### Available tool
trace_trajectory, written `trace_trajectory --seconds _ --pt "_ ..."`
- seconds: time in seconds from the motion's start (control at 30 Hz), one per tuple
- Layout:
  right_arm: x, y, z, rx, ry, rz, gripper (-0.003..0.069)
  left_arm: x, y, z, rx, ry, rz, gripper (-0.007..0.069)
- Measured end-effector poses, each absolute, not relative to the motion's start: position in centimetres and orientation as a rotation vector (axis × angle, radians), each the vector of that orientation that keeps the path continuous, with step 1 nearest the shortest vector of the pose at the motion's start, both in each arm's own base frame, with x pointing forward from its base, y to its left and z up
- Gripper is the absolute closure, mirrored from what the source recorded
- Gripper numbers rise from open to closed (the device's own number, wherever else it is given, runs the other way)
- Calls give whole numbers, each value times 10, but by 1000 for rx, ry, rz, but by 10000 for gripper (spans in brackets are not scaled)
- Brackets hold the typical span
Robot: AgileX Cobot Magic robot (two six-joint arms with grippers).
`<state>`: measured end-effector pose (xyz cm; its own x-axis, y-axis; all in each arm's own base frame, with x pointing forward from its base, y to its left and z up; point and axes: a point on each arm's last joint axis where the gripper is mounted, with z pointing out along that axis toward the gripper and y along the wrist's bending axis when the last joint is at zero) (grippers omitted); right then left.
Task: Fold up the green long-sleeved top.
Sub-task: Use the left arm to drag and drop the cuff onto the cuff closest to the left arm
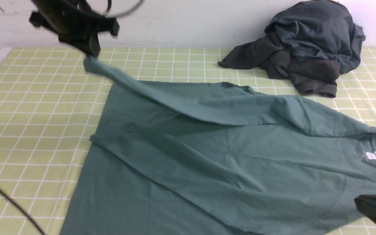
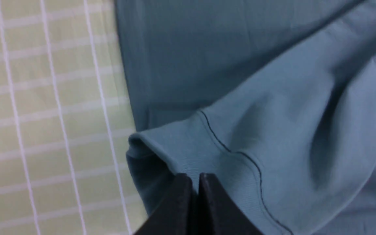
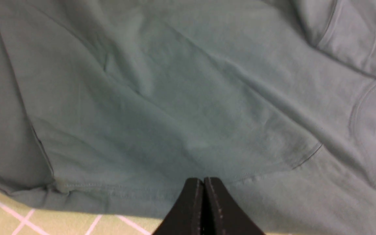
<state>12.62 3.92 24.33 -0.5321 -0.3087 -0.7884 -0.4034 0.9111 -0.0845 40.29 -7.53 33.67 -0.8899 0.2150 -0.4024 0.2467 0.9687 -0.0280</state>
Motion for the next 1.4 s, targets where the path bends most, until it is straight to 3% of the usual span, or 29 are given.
trace_trajectory --seconds 0.17,0.23,0.33,0.37,0.57,0.73,0.77,1.03,1.17,1.3,1.33,1.4 --pt "117 37 253 -493 2093 133 669 359 -82 256 465 3007 2 607" --pt "114 36 255 -491 2077 133 669 350 -77 237 478 3076 67 575" --pt "113 36 256 -489 2071 134 669 343 -71 227 480 3115 146 516" --pt "113 36 256 -485 2075 141 669 340 -70 224 476 3126 166 453" --pt "113 37 256 -474 2080 160 669 317 -87 232 601 3078 161 260" --pt "112 37 255 -473 2086 166 669 281 -101 226 868 2991 171 223" --pt "112 38 255 -465 2094 182 669 273 -102 214 888 2943 161 218" --pt "111 41 256 -410 2102 259 669 295 -88 176 204 2952 75 218" --pt "111 41 256 -404 2103 268 669 301 -88 164 102 2952 55 231" --pt "111 41 256 -404 2103 268 669 304 -90 157 70 2956 38 342" --pt "111 41 256 -404 2103 268 669 304 -90 157 57 2952 29 442" --pt "111 41 256 -401 2104 272 669 306 -90 159 62 2949 35 529"
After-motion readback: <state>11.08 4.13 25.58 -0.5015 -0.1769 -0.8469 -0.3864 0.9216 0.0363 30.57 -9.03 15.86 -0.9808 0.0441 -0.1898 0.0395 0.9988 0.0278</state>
